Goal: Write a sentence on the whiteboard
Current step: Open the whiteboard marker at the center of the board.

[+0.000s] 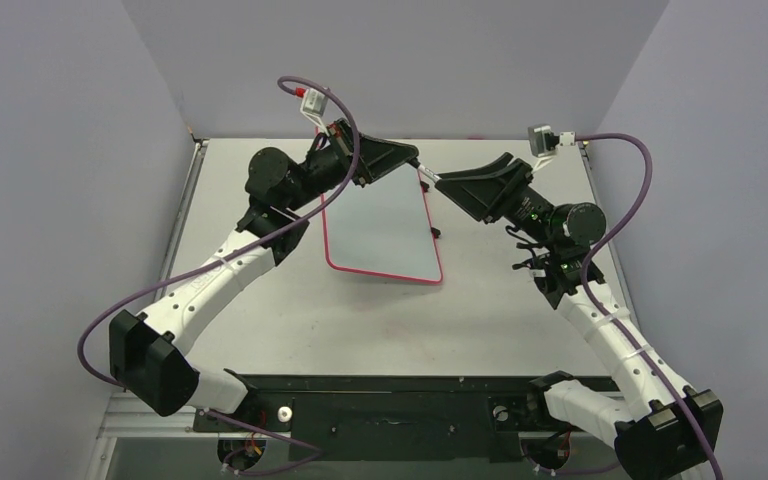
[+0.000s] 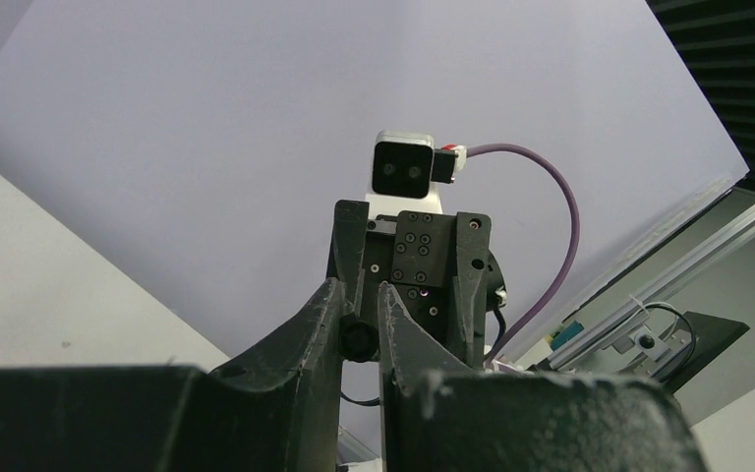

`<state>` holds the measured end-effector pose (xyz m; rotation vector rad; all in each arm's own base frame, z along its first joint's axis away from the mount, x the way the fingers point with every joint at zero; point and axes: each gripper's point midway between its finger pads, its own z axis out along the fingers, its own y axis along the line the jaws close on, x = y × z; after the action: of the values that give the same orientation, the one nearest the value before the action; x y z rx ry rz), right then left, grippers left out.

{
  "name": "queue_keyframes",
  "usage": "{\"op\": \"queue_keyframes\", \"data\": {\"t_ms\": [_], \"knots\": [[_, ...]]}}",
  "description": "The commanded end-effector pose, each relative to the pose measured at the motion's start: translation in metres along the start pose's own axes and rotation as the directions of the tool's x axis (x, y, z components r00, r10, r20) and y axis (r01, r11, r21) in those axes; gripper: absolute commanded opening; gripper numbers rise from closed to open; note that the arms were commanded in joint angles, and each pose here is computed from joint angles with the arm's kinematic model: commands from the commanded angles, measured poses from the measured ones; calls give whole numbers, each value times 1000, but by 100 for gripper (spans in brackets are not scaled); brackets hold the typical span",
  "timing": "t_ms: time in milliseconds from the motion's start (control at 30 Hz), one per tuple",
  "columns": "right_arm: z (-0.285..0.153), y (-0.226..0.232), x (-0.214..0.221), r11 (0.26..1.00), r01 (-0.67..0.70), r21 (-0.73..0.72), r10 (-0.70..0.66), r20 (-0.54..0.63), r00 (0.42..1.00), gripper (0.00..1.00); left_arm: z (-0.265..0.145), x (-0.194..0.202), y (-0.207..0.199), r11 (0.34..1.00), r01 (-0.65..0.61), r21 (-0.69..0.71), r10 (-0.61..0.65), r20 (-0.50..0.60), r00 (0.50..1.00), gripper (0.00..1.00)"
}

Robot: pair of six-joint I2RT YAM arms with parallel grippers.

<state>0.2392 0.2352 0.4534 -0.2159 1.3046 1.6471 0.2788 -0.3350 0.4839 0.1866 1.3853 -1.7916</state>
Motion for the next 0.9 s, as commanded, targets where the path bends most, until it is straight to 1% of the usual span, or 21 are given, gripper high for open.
{"op": "queue_keyframes", "data": {"t_ms": [0, 167, 267, 600, 867], "knots": [[3, 20, -15, 997, 53, -65, -49, 53, 997, 48, -6, -14, -24, 996, -48, 76, 42, 75, 996, 0], [6, 15, -16, 997, 39, -59, -35, 60, 998, 43, -6, -16, -24, 995, -54, 84, 46, 99, 994, 0], [7, 13, -16, 998, 38, -56, -34, 61, 998, 41, -5, -15, -22, 995, -57, 80, 48, 106, 993, 0], [11, 0, -13, 999, 33, -21, -32, 51, 998, 33, -3, -8, -14, 996, -56, 66, 50, 92, 995, 0], [14, -7, -12, 999, 43, 10, -44, 39, 998, 28, -2, -5, -11, 996, -59, 59, 54, 84, 995, 0]]}}
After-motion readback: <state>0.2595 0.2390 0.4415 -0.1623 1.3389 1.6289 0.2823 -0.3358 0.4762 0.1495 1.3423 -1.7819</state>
